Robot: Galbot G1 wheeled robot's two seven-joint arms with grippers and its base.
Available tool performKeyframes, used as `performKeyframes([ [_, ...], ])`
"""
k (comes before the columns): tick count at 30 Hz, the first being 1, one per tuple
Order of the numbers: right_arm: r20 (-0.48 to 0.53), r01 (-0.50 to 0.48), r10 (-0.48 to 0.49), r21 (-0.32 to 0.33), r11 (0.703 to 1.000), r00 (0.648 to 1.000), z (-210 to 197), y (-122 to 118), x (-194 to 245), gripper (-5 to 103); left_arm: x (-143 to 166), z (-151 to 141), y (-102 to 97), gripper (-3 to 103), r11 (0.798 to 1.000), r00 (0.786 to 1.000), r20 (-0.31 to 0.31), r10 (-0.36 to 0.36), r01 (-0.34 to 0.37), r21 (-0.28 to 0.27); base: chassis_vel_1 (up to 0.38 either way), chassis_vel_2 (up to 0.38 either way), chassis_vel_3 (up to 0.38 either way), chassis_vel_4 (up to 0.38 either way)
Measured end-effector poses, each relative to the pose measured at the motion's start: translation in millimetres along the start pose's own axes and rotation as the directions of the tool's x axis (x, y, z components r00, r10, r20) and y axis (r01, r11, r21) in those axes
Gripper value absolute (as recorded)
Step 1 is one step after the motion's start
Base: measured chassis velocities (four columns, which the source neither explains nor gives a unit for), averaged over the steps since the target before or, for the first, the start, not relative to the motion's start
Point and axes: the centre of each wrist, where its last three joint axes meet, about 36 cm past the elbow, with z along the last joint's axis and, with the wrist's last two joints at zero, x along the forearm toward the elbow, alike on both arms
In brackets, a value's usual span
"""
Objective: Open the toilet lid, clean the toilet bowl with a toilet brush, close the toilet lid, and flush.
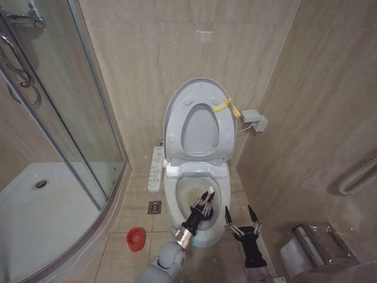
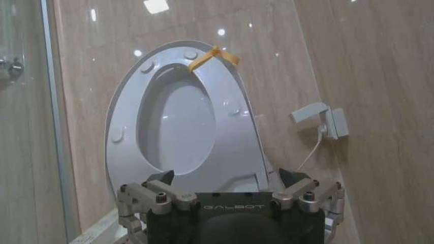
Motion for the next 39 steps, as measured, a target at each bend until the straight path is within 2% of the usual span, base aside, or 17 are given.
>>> performKeyframes([
  [4,0.001,0.001,-0.001,0.000,1.000,1.000,-1,1,1,100,3,-2,9.5,21,1.000,1.000,-0.013,-0.014,0.014,-0.018,0.000,0.000,0.000,0.000],
  [11,0.006,0.009,-0.009,0.003,1.000,1.000,-4,4,1,100,40,-2,42.7,21,0.995,0.991,-0.107,-0.081,0.074,-0.069,0.000,0.000,0.000,0.000],
  [14,0.006,0.011,-0.011,0.002,1.000,1.000,-4,6,1,100,49,-5,54.1,20,0.992,0.987,-0.121,-0.105,0.095,-0.083,0.000,0.000,0.000,0.000],
  [18,0.006,0.014,-0.014,-0.002,1.000,1.000,-2,10,1,100,47,-12,59.6,20,0.991,0.988,-0.098,-0.122,0.115,-0.072,0.000,0.000,0.000,0.000],
  [22,0.005,0.019,-0.019,-0.001,1.000,1.000,-2,13,1,100,39,-19,56.8,19,0.993,0.992,-0.052,-0.112,0.111,-0.034,0.000,0.000,0.000,0.000],
  [25,0.005,0.017,-0.017,0.001,1.000,1.000,-2,12,3,100,28,-15,44.9,19,0.996,0.996,-0.012,-0.087,0.087,0.028,0.000,0.000,0.000,0.000],
  [26,0.005,0.017,-0.017,0.001,1.000,1.000,-2,12,3,100,28,-15,44.9,19,0.996,0.996,-0.012,-0.087,0.087,0.028,0.000,0.000,0.000,0.000],
  [31,0.002,0.011,-0.011,0.008,1.000,1.000,-5,10,7,100,4,-3,10.9,19,0.993,0.997,0.059,-0.043,0.036,0.115,0.000,0.000,0.000,0.000],
  [32,0.002,0.011,-0.011,0.008,1.000,1.000,-5,10,7,100,4,-3,10.9,19,0.993,0.997,0.059,-0.043,0.036,0.115,0.000,0.000,0.000,0.000],
  [35,0.003,0.009,-0.009,0.012,1.000,1.000,-8,9,9,100,-14,-1,-8.3,19,0.989,0.994,0.103,-0.025,0.009,0.148,0.000,0.000,0.000,0.000],
  [39,0.005,0.009,-0.009,0.014,1.000,1.000,-10,9,11,100,-21,-2,-15.3,19,0.988,0.991,0.132,-0.004,-0.016,0.154,0.000,0.000,0.000,0.000],
])
